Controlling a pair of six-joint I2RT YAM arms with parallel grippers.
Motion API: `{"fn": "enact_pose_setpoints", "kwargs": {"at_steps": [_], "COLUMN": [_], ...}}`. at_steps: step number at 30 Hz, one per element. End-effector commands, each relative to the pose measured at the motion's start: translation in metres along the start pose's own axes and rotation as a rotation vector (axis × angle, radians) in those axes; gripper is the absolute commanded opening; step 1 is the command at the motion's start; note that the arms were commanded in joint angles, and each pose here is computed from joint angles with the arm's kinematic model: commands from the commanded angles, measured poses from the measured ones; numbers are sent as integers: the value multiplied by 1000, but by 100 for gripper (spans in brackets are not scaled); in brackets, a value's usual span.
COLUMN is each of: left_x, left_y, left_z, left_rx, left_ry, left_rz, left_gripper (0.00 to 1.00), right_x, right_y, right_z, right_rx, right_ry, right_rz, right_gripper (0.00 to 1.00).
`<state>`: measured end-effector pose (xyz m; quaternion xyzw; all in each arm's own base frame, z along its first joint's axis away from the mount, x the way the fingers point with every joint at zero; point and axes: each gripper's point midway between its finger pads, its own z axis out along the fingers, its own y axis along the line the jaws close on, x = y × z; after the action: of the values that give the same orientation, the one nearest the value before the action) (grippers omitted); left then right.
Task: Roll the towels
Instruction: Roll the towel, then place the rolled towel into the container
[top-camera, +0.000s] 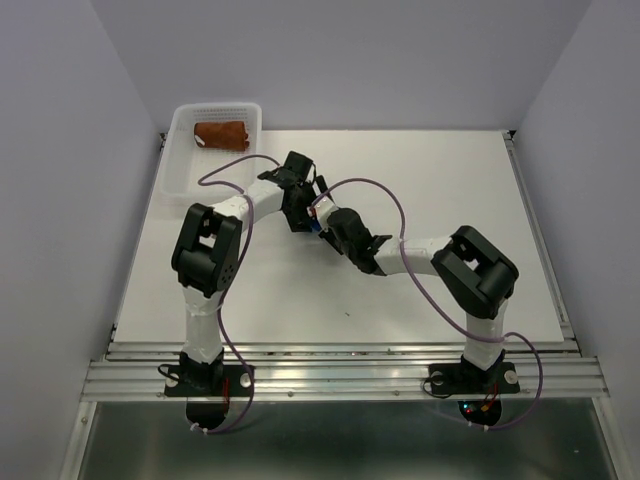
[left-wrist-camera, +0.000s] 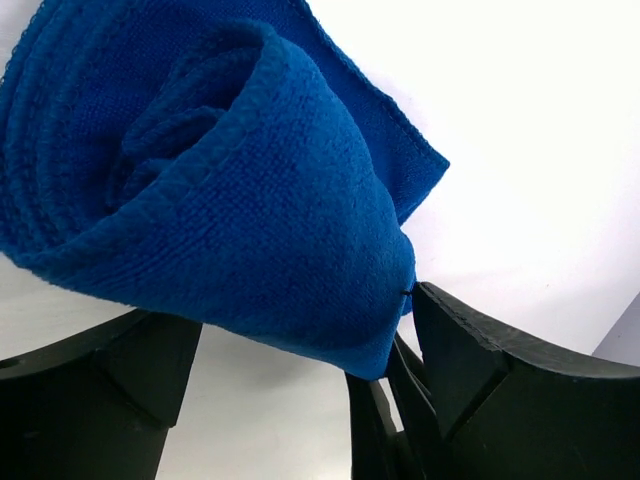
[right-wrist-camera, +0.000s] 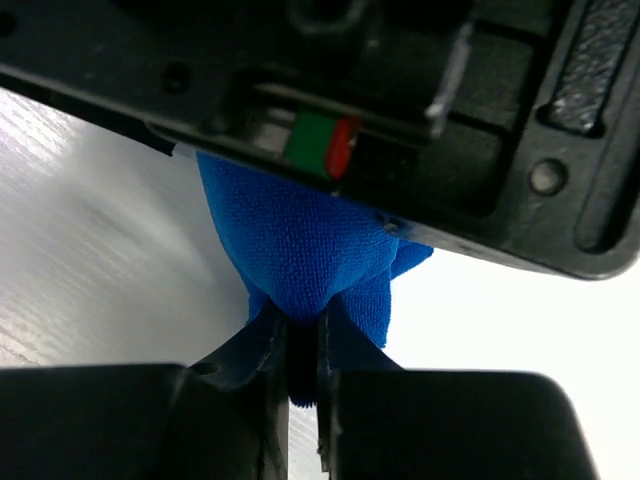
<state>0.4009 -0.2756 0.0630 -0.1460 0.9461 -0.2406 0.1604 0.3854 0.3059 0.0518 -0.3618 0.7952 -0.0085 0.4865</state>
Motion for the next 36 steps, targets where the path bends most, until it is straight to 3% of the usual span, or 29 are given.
{"fn": "enact_pose_setpoints", "kwargs": {"at_steps": [1, 9, 12, 19, 24, 31, 36], "left_x": [-14, -23, -22, -23, -28, -19, -13], "left_y": [-19, -10, -4, -2, 8, 14, 16], "left_z": [-38, -58, -61, -72, -84, -78, -69], "left_rx": [81, 106, 103, 135, 113, 131, 150], "left_ry": [-66, -129, -139, -171, -225, -211, -207], "left_rz": [12, 11, 19, 27, 30, 69, 105], "left_gripper": [97, 99, 99, 99, 99, 99, 99], "right_x": [-11, -16, -15, -16, -13, -7, 0], "right_y": [5, 35, 41, 46, 35, 21, 13], "right_z": [-11, -31, -40, -39, -34, -21, -7], "right_rx": [-29, -220, -402, -613, -676, -817, -799], "right_ry": [21, 153, 221, 341, 388, 474, 479], "right_rz": [107, 262, 360, 548, 715, 985, 1008], "right_gripper": [4, 5, 12, 9, 4, 1, 1]}}
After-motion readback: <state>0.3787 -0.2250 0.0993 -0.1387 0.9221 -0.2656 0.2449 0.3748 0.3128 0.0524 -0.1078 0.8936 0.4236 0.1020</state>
